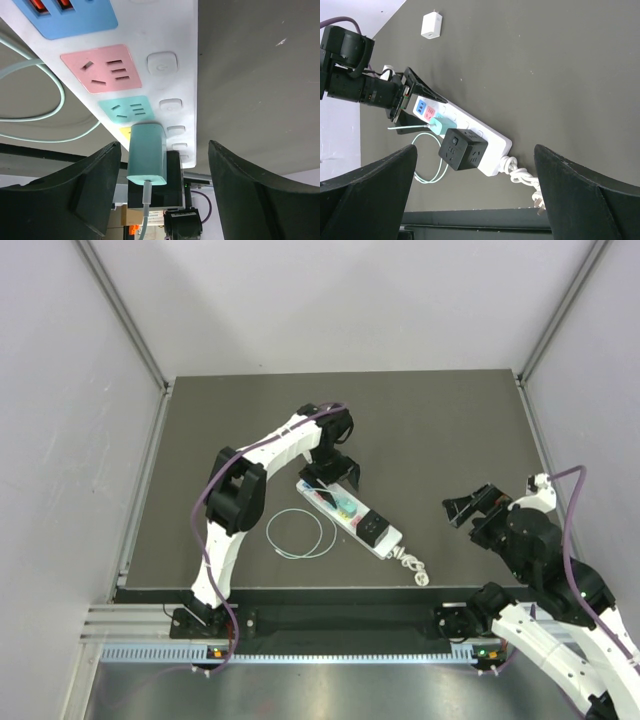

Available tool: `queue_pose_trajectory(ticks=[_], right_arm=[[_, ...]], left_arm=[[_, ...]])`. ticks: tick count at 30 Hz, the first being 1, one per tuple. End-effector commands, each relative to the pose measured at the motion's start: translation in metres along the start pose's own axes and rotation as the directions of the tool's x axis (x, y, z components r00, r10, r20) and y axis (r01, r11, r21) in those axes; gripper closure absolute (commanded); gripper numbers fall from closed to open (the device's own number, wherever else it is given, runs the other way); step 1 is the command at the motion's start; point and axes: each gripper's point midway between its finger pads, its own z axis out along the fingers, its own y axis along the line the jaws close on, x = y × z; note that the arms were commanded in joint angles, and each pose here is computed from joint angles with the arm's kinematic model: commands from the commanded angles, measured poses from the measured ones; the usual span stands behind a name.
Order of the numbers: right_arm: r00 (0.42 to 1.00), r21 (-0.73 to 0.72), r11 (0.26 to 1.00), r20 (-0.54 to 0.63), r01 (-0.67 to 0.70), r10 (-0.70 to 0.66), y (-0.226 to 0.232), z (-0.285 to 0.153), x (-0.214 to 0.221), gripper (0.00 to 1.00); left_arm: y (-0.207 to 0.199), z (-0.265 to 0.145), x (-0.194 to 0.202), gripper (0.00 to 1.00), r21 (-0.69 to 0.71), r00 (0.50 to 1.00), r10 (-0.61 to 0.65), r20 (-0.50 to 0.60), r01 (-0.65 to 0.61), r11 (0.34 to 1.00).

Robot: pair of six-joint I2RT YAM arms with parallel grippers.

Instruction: Insert the plug

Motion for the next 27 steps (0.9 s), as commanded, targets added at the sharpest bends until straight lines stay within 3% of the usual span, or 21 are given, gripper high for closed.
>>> queue_pose_trajectory(ticks=[1,17,27], right_arm=[[0.999,-0.04,0.999,0.032,0.0,0.002,0.014,-0.008,-0.016,0.0],[1.0,-0.063,0.998,0.02,-0.008,0.01,0.015,-0.017,-0.015,0.0],[0.998,-0.075,0.997,0.059,-0.004,0.008,0.017,-0.025,-0.028,0.0]], left_arm=[[-0.004,-0.019,-0.003,0.24,0.047,0.999,0.025,0.035,-0.026,0.999],[-0.007,-0.035,-0.004,0.15,0.101,0.994,0.079,0.074,-0.087,0.991],[-0.007,-0.038,-0.012,0.14,0.111,0.982,0.153,0.109,-0.165,0.98]])
